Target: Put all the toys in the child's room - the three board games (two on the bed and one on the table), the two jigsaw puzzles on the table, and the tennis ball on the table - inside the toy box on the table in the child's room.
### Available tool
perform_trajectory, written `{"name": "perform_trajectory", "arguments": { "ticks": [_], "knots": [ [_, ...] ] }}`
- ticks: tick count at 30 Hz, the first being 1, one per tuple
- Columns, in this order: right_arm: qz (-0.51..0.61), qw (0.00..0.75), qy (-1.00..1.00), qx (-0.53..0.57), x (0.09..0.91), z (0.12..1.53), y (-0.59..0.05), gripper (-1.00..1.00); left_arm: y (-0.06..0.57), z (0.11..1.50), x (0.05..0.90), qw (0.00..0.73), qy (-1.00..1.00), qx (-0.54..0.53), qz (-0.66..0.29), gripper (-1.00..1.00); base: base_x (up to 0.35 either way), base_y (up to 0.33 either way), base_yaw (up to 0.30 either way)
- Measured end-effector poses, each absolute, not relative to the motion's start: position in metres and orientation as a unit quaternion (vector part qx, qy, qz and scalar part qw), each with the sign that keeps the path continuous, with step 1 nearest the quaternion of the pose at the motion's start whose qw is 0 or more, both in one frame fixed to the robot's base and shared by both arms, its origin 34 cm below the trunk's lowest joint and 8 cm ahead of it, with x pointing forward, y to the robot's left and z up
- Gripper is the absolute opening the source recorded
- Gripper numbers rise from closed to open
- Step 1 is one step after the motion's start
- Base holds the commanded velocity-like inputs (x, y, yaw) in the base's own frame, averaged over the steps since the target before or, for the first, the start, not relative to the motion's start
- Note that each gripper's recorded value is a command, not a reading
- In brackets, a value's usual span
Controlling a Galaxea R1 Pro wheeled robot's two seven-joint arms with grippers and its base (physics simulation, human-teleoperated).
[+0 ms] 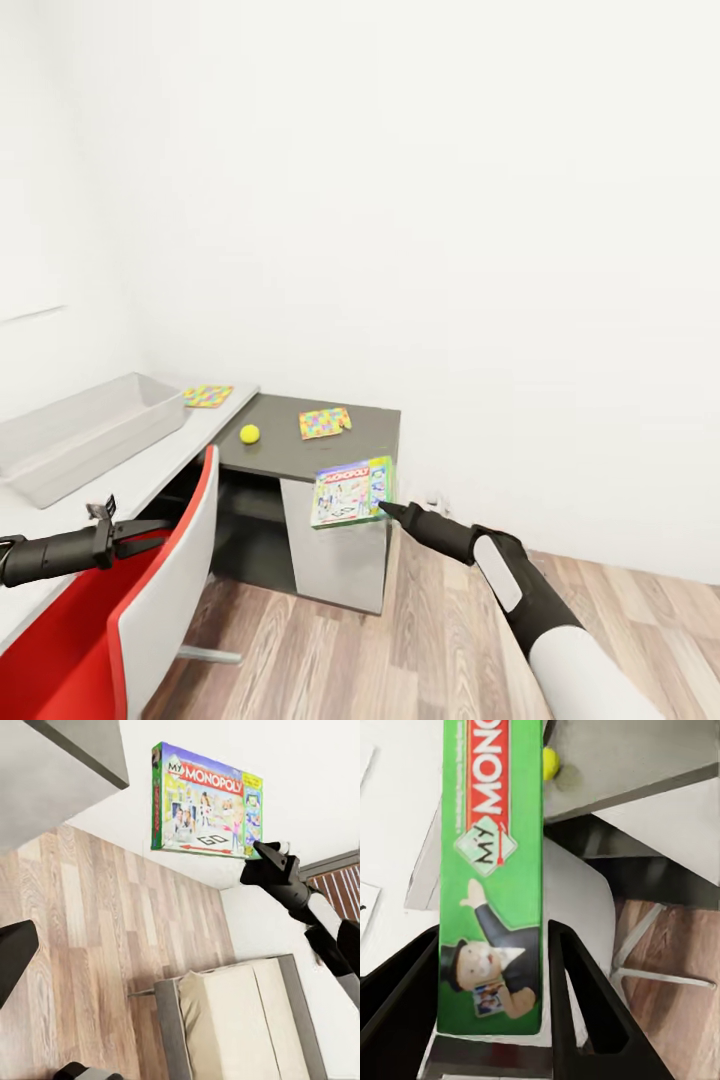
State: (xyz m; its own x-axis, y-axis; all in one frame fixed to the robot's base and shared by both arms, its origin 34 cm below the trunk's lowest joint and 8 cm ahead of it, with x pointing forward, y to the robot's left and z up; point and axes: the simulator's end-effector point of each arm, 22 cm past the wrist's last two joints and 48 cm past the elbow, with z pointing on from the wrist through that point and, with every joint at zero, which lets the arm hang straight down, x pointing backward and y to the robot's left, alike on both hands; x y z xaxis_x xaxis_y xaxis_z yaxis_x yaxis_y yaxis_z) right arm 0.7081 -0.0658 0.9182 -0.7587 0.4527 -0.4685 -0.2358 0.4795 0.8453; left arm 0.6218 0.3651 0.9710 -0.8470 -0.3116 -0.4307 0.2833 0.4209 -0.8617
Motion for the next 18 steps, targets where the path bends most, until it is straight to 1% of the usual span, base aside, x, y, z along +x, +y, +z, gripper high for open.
{"name": "perform_trajectory", "arguments": {
  "ticks": [2, 7, 13, 18],
  "knots": [
    [0.515, 0.346, 0.783, 0.048, 0.723, 0.954, -0.060, -1.00, 0.364, 0.971, 0.622, 0.276, 0.796, -0.009, -0.539, 1.00, 0.326, 0.000, 0.287],
    [0.547, 0.325, 0.771, 0.011, 0.741, 1.030, -0.043, -1.00, 0.363, 0.971, 0.622, 0.275, 0.795, -0.008, -0.540, 1.00, 0.328, 0.000, 0.287],
    [0.531, 0.344, 0.774, -0.017, 0.774, 1.092, -0.043, -1.00, 0.362, 0.970, 0.622, 0.275, 0.795, -0.008, -0.540, 1.00, 0.328, -0.010, 0.282],
    [0.525, 0.348, 0.777, -0.019, 0.778, 1.097, -0.044, -1.00, 0.362, 0.970, 0.622, 0.275, 0.795, -0.008, -0.540, 1.00, 0.291, -0.133, 0.113]
  ]
}}
